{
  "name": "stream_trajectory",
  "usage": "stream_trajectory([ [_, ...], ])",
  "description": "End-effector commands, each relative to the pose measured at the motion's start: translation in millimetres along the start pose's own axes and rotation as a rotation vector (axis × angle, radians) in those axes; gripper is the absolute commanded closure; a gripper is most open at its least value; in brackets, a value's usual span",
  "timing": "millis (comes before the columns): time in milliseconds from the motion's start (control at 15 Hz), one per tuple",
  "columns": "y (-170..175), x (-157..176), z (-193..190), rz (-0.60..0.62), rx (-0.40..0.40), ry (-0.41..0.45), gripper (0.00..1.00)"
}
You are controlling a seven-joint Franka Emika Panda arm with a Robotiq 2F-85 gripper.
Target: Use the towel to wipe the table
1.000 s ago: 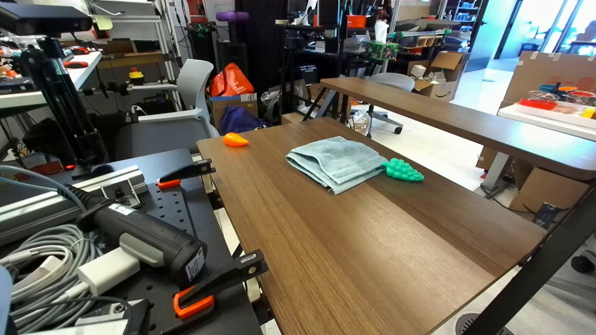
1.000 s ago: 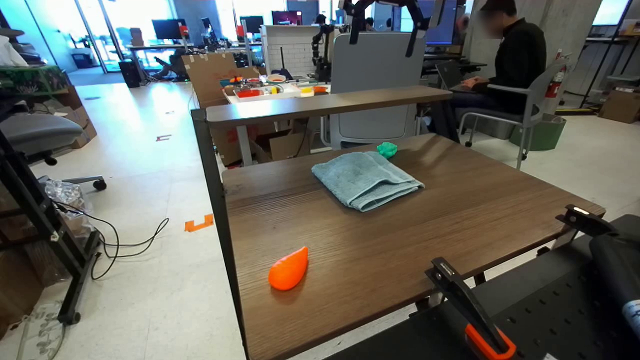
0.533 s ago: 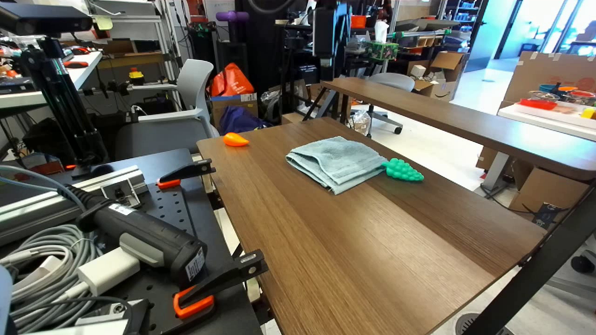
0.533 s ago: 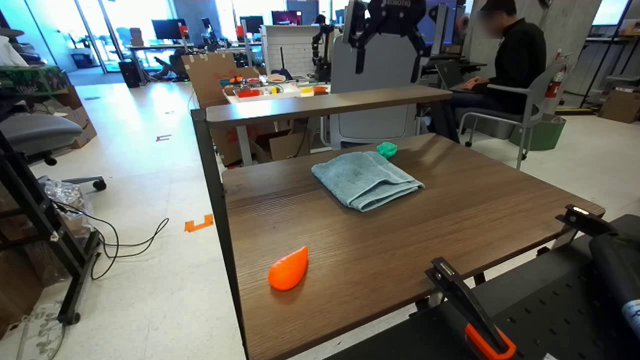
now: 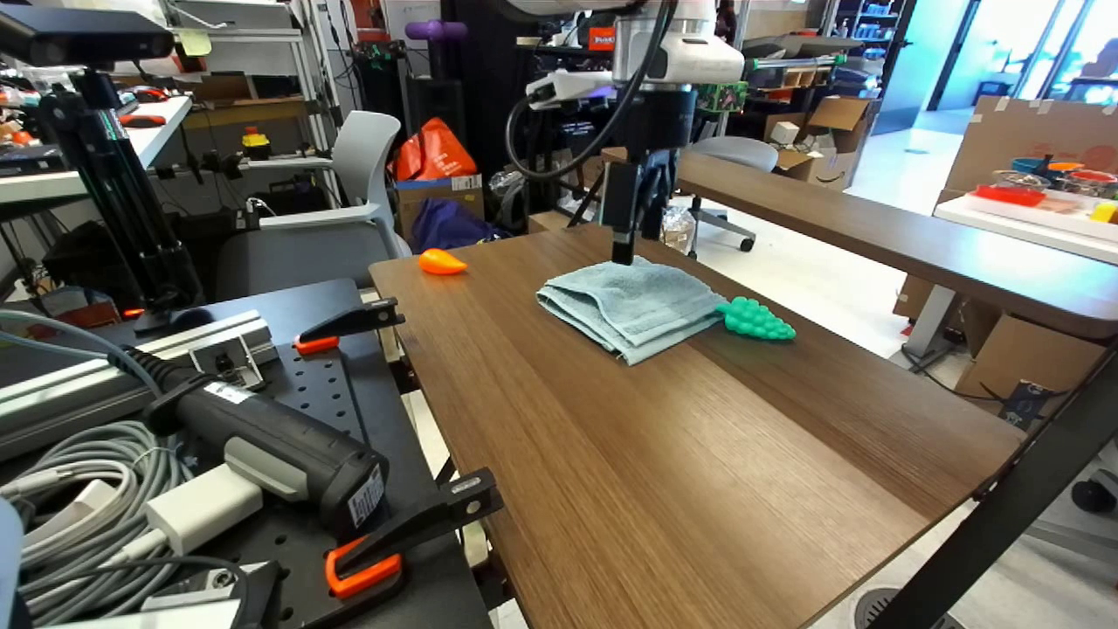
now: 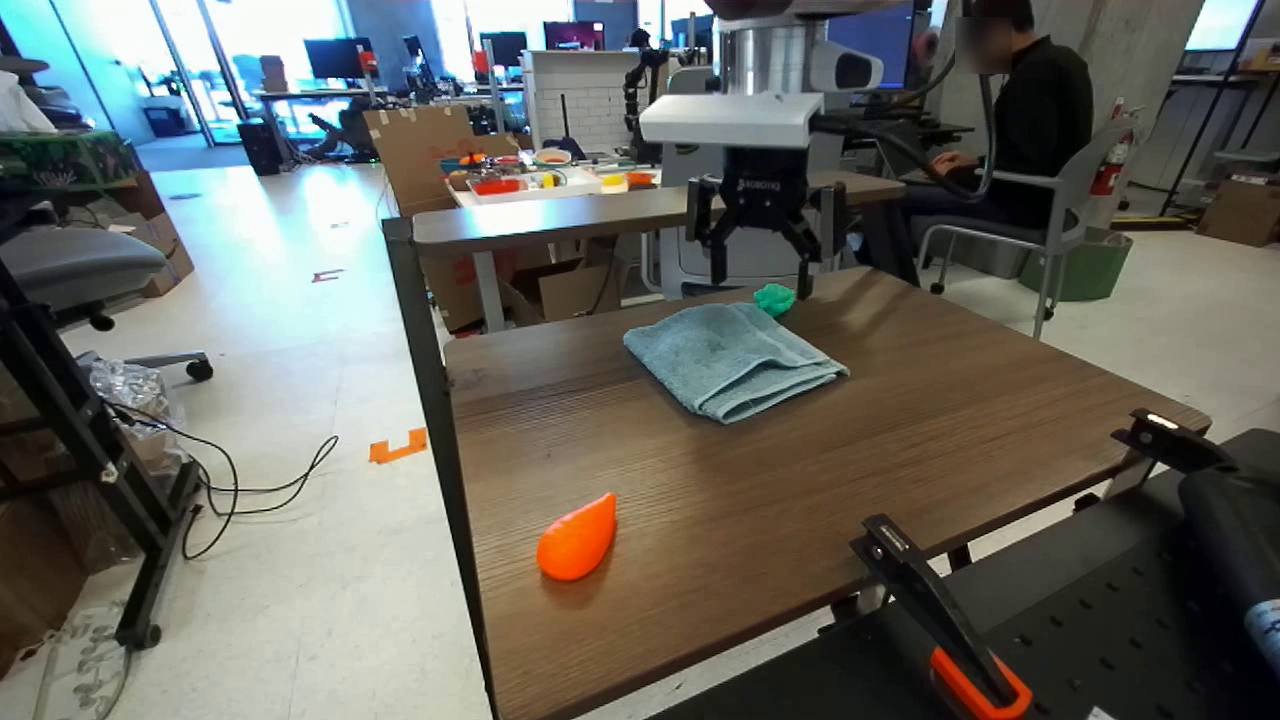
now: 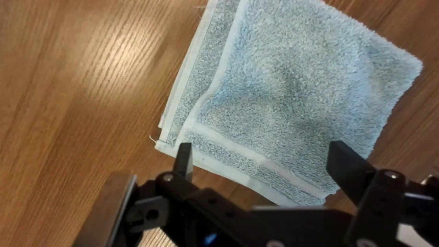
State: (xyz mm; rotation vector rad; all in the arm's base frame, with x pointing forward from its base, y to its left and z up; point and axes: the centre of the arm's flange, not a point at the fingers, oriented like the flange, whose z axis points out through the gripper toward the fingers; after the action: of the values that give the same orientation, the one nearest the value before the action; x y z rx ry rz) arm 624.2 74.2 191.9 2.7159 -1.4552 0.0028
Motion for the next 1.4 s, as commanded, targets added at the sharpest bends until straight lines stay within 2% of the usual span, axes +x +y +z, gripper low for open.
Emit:
stream_trajectory([
  [0,-19.9,20.6,21.4,0.033,0.006,-0.002,0.0],
  [267,-5.2,31.8,38.4,0.047,0.057,-0.039,0.0],
  [467,15.7,26.3,52.3,-0.006,0.09,-0.073,0.0],
  [733,22.4,19.0,62.1,-0.063,0.137,-0.101,0.0],
  [1000,18.2,2.7,57.6,-0.11,0.246,-0.118,0.0],
  [1067,12.4,10.2,64.0,-0.086,0.176,-0.101,0.0],
  [1333,8.5,2.8,62.4,-0.103,0.21,-0.108,0.0],
])
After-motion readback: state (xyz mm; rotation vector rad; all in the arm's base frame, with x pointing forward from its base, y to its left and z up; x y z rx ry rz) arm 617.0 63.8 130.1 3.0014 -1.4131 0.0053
